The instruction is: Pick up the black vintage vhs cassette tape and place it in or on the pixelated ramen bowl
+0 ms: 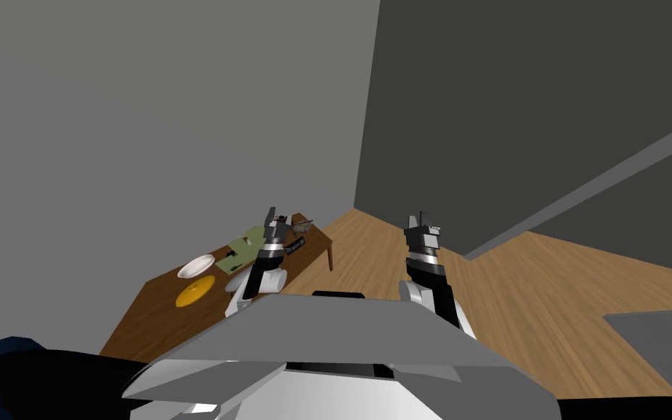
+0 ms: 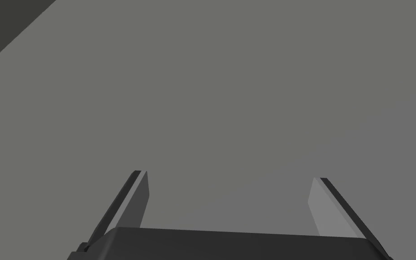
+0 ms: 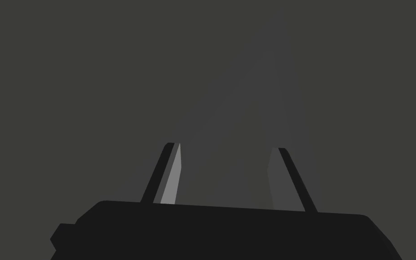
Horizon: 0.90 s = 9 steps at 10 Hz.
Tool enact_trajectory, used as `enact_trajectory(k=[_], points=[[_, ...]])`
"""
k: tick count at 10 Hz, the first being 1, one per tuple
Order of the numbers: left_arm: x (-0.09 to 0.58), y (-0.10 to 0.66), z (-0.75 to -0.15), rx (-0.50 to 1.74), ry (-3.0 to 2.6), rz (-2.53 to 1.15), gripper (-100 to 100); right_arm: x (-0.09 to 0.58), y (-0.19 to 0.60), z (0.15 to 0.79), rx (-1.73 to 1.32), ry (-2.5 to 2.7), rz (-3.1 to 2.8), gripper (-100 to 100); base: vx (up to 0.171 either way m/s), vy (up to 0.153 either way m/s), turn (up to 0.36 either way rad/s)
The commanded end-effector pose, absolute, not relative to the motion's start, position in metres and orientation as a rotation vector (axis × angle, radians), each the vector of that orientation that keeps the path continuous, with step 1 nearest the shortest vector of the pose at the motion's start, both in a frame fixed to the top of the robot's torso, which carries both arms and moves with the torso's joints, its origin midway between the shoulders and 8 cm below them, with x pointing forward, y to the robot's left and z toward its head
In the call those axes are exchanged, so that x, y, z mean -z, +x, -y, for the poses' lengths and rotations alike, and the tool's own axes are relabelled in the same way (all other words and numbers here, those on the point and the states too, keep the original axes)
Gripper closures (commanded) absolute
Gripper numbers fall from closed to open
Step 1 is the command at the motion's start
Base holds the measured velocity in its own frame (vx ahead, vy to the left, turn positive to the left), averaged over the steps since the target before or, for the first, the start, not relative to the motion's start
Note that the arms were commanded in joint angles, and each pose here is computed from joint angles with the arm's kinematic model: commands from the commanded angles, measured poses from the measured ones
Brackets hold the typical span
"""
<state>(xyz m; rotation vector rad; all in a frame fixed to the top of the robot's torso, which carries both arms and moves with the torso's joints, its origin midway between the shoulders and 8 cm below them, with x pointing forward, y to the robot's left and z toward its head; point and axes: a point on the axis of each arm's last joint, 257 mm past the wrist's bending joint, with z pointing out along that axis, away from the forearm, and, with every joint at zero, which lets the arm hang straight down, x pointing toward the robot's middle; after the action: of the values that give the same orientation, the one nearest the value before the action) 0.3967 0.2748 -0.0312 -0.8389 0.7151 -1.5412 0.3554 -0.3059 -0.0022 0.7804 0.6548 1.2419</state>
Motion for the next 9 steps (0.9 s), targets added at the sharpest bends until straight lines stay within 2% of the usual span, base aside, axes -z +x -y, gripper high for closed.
enact_trajectory(k=[1,9], points=[[0.039,0.404,-0.277,1.533,-0.873,-0.738,-100,0.002,0.355,0.306,-1.242,0.780,-0.655,0,0.010,0.003,-0.032],[0.115,0.445,-0.309,1.470,-1.135,-0.868,-100,0.002,0.355,0.306,-1.242,0.780,-0.655,0,0.012,0.004,-0.047]])
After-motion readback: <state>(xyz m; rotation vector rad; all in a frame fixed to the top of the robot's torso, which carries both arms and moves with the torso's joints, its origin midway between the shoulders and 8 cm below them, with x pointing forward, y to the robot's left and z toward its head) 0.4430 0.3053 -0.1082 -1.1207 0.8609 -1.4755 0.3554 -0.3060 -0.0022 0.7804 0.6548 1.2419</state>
